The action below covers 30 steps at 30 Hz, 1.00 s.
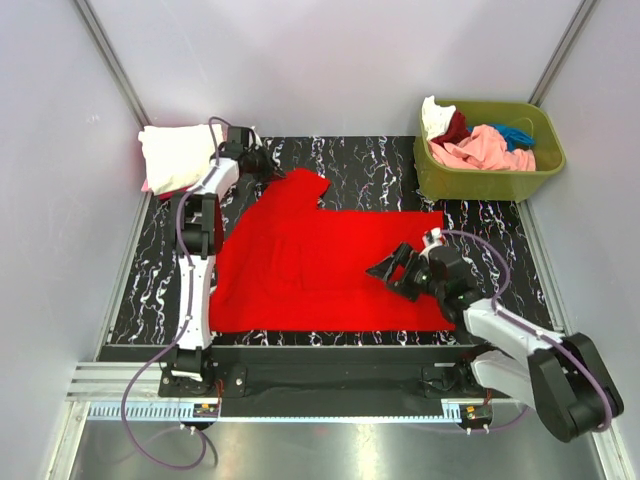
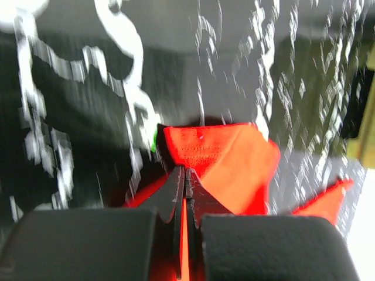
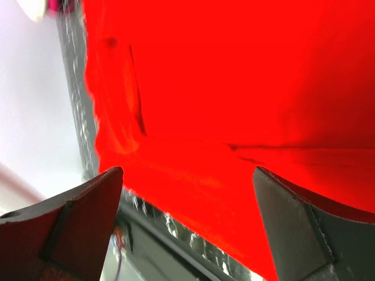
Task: Fold and stack the t-shirts
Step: Fold the tshirt
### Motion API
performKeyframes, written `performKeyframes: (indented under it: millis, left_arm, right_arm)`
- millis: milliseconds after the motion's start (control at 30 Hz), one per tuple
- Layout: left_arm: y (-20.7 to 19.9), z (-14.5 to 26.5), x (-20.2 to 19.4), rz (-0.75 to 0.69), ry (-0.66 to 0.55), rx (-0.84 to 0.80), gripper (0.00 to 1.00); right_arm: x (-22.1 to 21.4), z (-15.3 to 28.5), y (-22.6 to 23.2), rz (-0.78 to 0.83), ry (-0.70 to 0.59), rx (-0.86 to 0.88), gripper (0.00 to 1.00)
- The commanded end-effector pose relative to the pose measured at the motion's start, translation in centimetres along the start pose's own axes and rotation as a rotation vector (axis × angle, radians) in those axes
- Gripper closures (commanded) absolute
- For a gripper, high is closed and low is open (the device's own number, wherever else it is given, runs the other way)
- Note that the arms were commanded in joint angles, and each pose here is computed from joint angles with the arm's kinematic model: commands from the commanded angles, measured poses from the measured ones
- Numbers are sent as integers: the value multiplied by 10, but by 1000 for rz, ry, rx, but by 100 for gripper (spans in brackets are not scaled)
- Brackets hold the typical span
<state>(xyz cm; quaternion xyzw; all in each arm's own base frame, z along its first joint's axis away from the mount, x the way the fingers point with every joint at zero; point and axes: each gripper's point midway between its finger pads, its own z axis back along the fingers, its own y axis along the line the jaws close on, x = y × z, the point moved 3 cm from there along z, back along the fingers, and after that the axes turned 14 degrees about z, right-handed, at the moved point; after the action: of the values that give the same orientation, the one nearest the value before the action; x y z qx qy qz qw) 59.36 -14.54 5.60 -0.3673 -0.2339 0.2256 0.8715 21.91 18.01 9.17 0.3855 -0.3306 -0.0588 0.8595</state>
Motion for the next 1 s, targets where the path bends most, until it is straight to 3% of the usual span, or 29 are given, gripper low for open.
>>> performKeyframes:
  millis: [0, 33, 100, 267, 567, 967]
  left_arm:
    - [-91, 82, 11, -101, -72, -145, 100]
    - [-87, 84, 1, -99, -51, -127, 100]
    - [-100, 108, -9, -113, -40, -130, 100]
    - [-94, 137, -46, -96, 1, -86, 100]
    - [-77, 165, -91, -108, 41, -36, 100]
    - [-69, 174, -109, -105, 83, -43, 100]
  right_arm:
    - [69, 19, 18, 60, -206, -139, 0]
    - [74, 29, -4, 17, -188, -277, 0]
    - [117, 37, 2, 54, -229, -319, 0]
    - [159, 42, -49, 27, -97, -608, 0]
    - [212, 23, -112, -70, -37, -686, 17]
    - [226, -20, -170, -111, 7, -754, 22]
